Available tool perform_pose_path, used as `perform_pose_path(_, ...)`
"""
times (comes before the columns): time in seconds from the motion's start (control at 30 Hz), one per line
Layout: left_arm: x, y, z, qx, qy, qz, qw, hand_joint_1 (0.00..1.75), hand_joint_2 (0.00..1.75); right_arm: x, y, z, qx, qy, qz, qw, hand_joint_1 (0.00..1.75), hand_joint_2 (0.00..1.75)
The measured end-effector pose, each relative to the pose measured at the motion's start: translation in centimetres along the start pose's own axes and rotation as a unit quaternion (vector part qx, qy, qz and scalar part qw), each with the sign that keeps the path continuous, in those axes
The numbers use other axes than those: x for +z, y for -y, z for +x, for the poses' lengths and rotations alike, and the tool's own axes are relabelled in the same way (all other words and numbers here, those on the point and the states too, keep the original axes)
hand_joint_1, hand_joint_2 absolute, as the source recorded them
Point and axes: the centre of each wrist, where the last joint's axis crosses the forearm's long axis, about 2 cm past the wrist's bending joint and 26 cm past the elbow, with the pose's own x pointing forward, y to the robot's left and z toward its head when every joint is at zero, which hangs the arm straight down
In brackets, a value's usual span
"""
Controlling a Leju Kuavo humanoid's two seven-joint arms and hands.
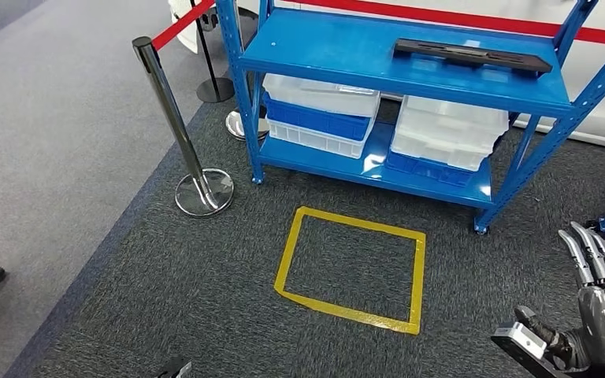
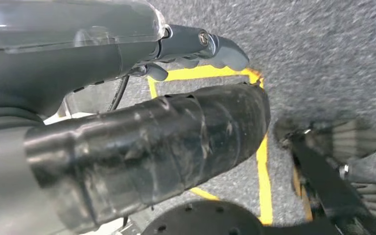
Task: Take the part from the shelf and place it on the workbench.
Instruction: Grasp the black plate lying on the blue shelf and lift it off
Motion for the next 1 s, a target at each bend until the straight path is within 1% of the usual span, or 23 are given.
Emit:
perform_pose_path(0.23,0.0,-0.1,-0.1,-0.007,0.009,-0.002,1.0,0.0,0.0,0.0,0.0,0.0,-0.002,0.002,0.003,1.0,0.0,0.0)
perform_pose_path(0.67,0.0,-0.1,-0.3,-0.018,0.013,-0.004,1.0,0.0,0.0,0.0,0.2,-0.3,-0.005,0.001,0.008,1.0,0.0,0.0)
perform_pose_path(1.0,0.0,-0.1,0.0,-0.035,0.022,-0.006,0.999,0.0,0.0,-0.3,1.0,-0.9,0.004,0.001,0.005,1.0,0.0,0.0)
